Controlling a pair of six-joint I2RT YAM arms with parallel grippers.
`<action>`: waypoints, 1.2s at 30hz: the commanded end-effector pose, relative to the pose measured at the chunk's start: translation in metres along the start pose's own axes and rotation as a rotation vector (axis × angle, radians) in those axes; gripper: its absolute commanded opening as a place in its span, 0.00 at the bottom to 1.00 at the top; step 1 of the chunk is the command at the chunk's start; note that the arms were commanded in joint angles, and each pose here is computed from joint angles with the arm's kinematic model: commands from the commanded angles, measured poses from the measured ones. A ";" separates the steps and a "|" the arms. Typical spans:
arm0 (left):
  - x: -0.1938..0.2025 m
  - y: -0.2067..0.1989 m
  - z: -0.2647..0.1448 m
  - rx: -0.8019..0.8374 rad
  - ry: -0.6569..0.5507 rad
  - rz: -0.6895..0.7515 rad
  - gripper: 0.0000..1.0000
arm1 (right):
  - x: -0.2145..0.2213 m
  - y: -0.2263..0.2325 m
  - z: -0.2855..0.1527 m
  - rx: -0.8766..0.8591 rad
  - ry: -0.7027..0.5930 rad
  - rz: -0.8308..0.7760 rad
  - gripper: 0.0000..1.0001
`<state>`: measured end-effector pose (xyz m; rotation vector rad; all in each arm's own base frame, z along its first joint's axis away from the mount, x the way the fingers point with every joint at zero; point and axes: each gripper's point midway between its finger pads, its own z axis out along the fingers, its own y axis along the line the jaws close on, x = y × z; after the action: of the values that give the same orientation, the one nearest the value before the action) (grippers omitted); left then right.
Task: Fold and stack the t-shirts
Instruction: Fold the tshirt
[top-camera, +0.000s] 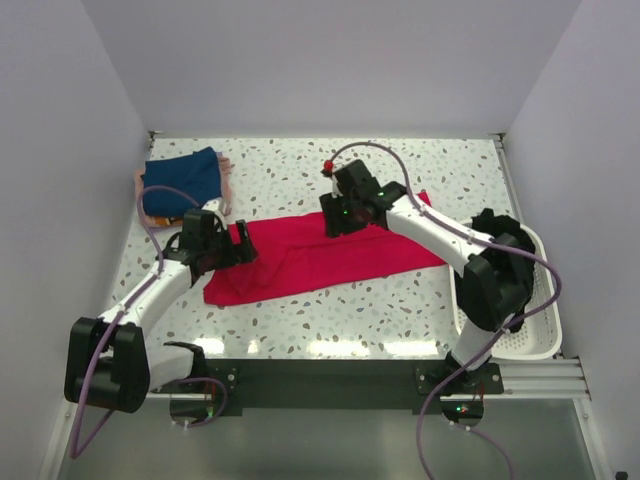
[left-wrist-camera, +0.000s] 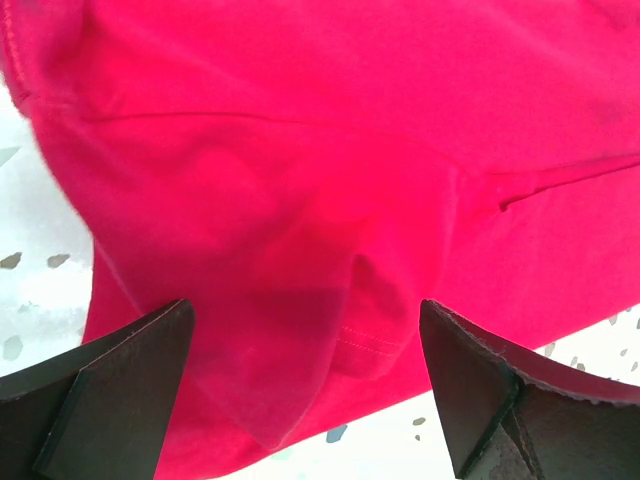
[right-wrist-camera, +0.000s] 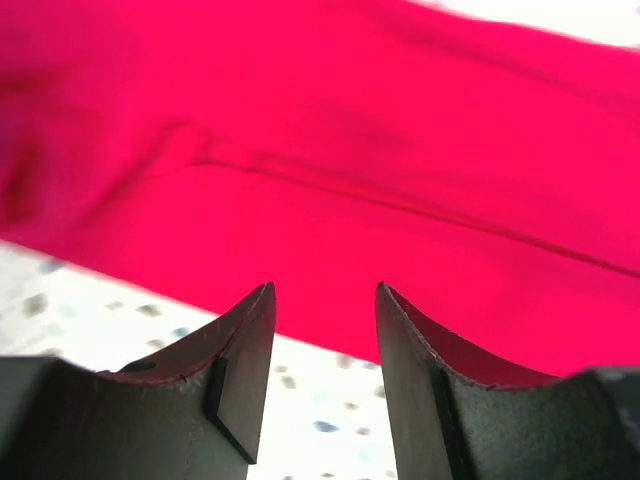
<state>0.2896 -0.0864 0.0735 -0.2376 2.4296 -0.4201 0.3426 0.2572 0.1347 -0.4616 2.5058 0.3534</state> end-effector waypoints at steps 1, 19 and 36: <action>-0.006 0.010 -0.001 -0.034 -0.032 0.005 1.00 | -0.003 0.068 0.014 -0.232 -0.009 0.045 0.47; -0.005 0.028 0.006 -0.082 -0.009 -0.038 1.00 | 0.052 0.183 0.069 -0.430 0.145 0.015 0.44; -0.001 0.029 0.009 -0.082 0.014 -0.041 1.00 | 0.064 0.213 0.096 -0.508 0.203 0.013 0.42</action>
<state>0.2905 -0.0653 0.0560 -0.3303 2.4728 -0.3564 0.2515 0.4439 0.0313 -0.6867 2.6757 0.9031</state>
